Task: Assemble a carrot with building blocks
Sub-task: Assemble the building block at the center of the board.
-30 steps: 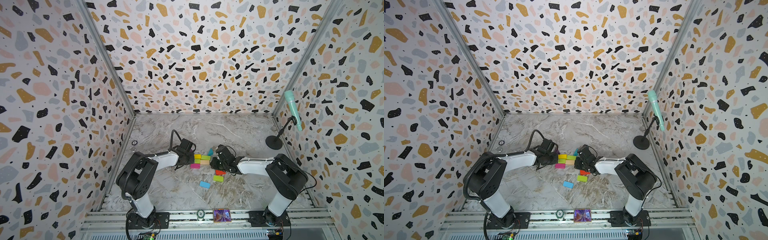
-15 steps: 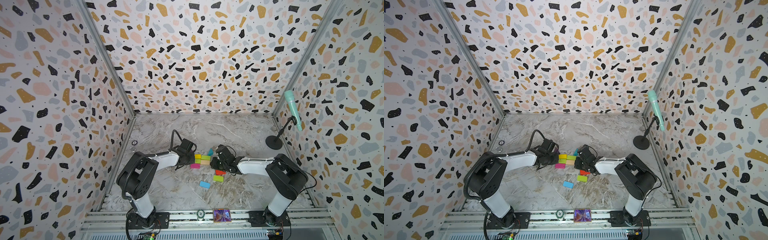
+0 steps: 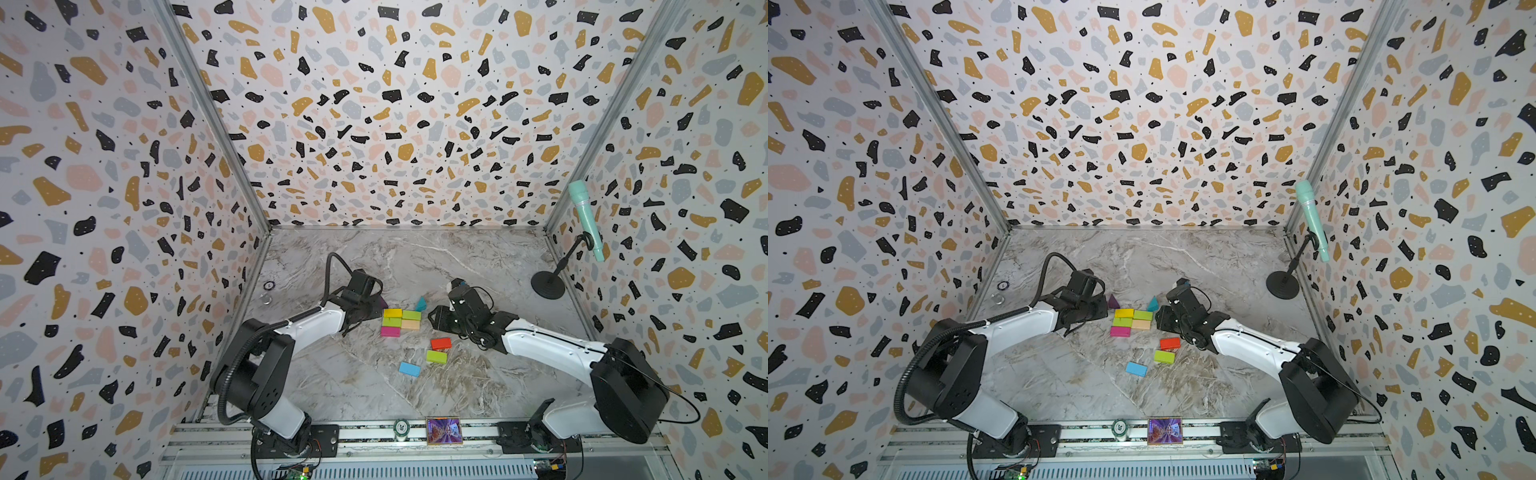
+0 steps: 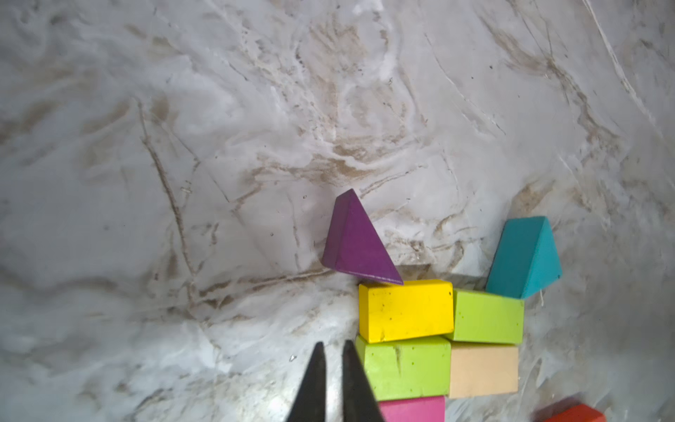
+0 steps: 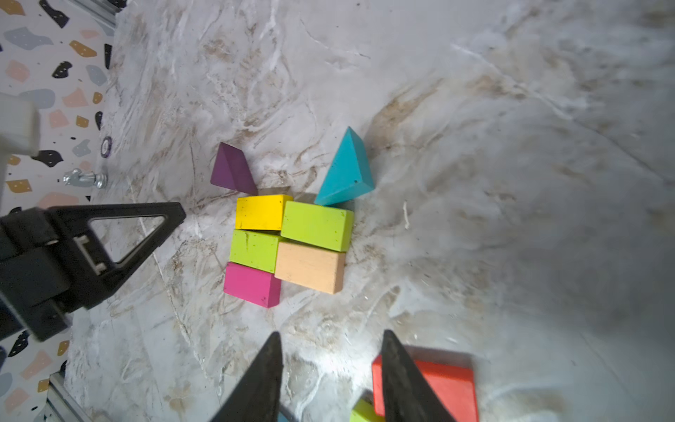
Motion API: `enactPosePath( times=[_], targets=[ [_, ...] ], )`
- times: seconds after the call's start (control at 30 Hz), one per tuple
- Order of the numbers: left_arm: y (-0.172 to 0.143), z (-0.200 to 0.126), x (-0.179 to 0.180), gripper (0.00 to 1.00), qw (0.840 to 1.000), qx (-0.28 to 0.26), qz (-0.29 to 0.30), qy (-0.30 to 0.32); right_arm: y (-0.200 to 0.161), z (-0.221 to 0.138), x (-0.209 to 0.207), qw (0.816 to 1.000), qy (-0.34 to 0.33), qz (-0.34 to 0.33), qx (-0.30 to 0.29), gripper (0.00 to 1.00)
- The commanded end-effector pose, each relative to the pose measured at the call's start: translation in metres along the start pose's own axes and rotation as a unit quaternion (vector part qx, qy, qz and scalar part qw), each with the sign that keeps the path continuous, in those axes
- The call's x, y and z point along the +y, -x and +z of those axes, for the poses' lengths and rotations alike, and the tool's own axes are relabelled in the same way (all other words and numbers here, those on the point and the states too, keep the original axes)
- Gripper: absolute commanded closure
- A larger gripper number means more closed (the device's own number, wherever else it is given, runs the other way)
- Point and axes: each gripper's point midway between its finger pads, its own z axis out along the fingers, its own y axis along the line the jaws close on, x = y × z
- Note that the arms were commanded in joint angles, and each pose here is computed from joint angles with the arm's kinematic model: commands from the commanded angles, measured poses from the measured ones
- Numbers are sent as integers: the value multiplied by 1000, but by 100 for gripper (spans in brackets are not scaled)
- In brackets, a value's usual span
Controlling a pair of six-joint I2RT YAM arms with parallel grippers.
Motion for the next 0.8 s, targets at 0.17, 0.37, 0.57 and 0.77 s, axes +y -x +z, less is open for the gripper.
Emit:
enactPosePath(
  times=[0.17, 0.37, 0.57, 0.77],
  targets=[
    [-10, -20, 23, 71, 999, -19, -33, -7, -56, 0, -49, 988, -109, -68, 90, 40],
    [-22, -13, 22, 71, 999, -5, -41, -25, -70, 16, -33, 984, -78, -99, 123, 37],
    [-28, -9, 23, 71, 999, 1, -42, -27, -72, 26, -24, 983, -57, -113, 134, 38],
    [-31, -8, 23, 71, 999, 5, -42, -30, -71, 38, -13, 981, -42, -124, 140, 41]
  ],
)
